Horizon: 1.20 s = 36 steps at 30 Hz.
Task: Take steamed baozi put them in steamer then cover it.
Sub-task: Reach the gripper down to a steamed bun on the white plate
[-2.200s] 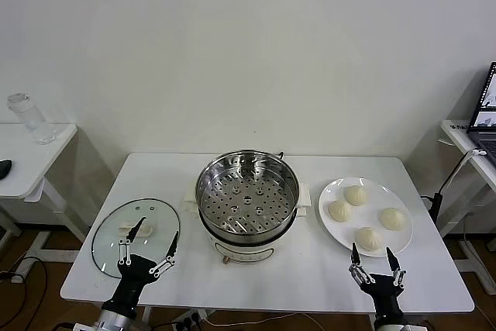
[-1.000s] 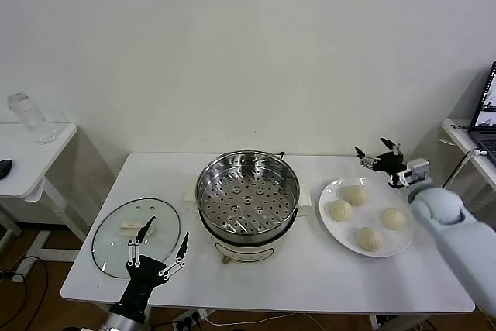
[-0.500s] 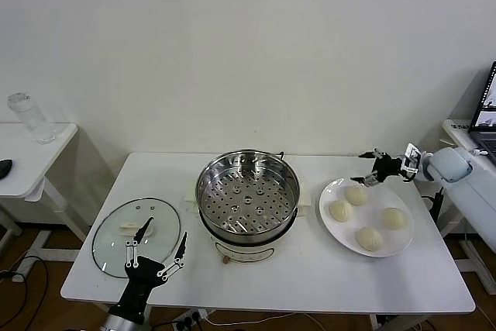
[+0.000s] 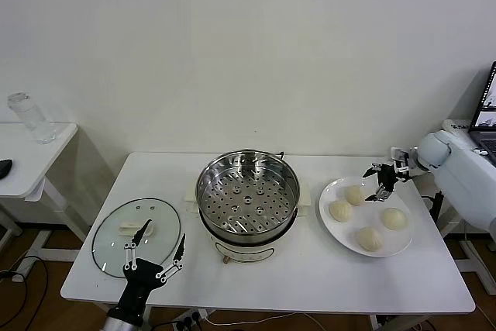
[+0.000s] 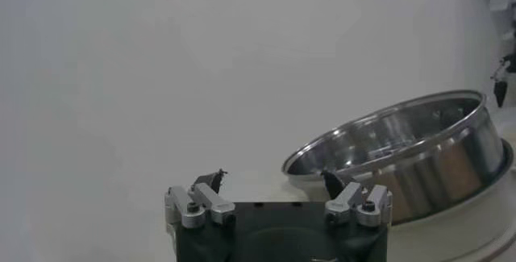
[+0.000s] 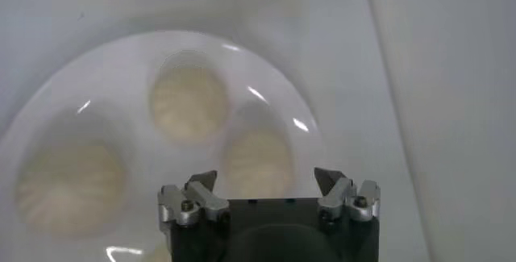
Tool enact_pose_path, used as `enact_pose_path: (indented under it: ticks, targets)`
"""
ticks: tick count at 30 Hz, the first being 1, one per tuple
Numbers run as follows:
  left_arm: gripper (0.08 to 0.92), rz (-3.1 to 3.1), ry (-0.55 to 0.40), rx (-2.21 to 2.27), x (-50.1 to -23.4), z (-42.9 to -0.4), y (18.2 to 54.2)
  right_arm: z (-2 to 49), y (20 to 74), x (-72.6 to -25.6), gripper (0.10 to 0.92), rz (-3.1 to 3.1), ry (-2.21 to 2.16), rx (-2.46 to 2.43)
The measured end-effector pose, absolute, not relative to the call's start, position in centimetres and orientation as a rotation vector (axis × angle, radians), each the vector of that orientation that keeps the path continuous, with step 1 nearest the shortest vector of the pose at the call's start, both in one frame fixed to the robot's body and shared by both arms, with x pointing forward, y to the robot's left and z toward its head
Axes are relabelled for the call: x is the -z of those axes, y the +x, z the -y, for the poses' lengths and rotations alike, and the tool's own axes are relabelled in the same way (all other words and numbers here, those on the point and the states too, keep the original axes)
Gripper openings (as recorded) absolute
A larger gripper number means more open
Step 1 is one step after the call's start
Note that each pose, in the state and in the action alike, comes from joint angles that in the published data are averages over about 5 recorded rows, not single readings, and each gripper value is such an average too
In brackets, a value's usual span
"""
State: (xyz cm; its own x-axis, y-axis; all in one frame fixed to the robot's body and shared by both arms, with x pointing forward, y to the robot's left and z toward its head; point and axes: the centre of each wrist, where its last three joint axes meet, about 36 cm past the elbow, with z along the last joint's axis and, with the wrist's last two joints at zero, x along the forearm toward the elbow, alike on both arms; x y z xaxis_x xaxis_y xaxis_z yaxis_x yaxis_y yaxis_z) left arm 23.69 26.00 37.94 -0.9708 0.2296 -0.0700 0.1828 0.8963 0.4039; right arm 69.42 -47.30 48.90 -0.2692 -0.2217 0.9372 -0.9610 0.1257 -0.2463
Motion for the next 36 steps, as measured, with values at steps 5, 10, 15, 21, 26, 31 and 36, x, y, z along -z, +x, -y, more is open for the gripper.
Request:
enact_pose_path:
  ticks: [5, 10, 15, 21, 26, 31, 36]
  targets:
    - [0.823, -2.948, 0.322, -0.611, -37.8, -26.0, 23.7, 46.5, 70.1, -47.9, 0.823, 1.586, 1.172, -1.212]
    - [0.823, -2.949, 0.324, -0.609, -37.7, -26.0, 23.7, 45.6, 70.7, -47.0, 0.823, 1.563, 1.169, -1.223]
    - [0.823, -2.947, 0.323, -0.610, -37.7, -26.0, 23.7, 44.9, 71.1, -46.2, 0.823, 1.556, 1.159, -1.235]
    - [0.823, -2.944, 0.321, -0.610, -37.7, -26.0, 23.7, 44.5, 71.3, -45.7, 0.818, 1.554, 1.148, -1.244]
    - [0.823, -2.944, 0.319, -0.607, -37.7, -26.0, 23.7, 44.2, 71.4, -45.5, 0.732, 1.548, 1.151, -1.249]
    - [0.823, -2.946, 0.317, -0.603, -37.7, -25.9, 23.6, 44.1, 71.4, -45.5, 0.647, 1.538, 1.156, -1.254]
    - [0.823, -2.940, 0.316, -0.605, -37.7, -26.0, 23.6, 43.8, 71.5, -46.6, 0.636, 1.529, 1.182, -1.279]
